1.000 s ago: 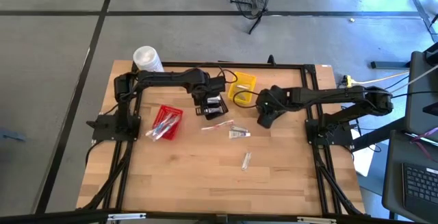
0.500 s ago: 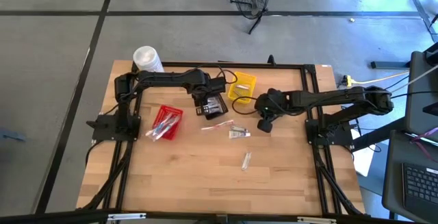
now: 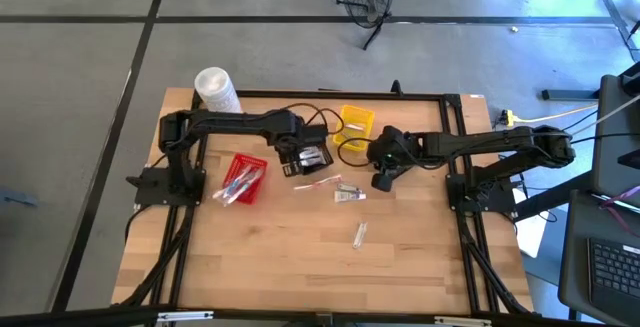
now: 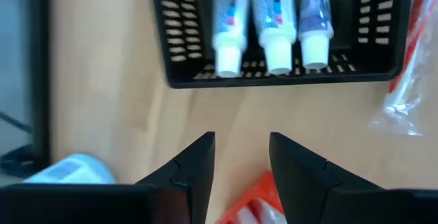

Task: Pick & Place Travel size toiletries
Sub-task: Put the nail cutter into the yellow bin

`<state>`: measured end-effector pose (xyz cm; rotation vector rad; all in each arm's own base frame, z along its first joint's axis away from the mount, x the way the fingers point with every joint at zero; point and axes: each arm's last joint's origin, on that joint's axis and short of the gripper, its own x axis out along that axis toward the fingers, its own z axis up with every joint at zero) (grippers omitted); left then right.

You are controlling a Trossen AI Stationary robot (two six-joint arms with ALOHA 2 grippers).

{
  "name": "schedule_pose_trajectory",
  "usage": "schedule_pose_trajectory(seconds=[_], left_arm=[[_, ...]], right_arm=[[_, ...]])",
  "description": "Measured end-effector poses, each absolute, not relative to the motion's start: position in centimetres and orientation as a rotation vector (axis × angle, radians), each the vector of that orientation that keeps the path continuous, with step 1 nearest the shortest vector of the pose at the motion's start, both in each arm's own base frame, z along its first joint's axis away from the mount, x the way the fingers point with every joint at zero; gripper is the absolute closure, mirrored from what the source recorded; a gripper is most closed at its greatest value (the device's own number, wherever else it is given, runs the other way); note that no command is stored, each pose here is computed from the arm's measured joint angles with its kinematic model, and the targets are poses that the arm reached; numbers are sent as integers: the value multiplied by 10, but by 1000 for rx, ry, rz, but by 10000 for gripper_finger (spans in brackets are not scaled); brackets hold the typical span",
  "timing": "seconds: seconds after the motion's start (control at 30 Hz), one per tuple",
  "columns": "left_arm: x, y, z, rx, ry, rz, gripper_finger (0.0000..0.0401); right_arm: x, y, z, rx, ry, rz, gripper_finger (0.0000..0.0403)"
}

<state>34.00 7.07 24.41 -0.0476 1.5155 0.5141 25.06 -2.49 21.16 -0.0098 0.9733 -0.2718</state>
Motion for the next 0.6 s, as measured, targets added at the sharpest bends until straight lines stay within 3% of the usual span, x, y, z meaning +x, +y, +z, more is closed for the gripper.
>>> schedule_pose_trajectory(seconds=[0.13,0.37,0.6], left_arm=[[338,46,260,67,1449,527,265],[348,3,271,68,1295,342,269],[365,-34,273,142,1134,151,269]], right_arm=[[252,-23,212,-30,968,-207,385],[260,-8,203,54,985,-73,390],[275,14,178,-14,1027,-16,338]])
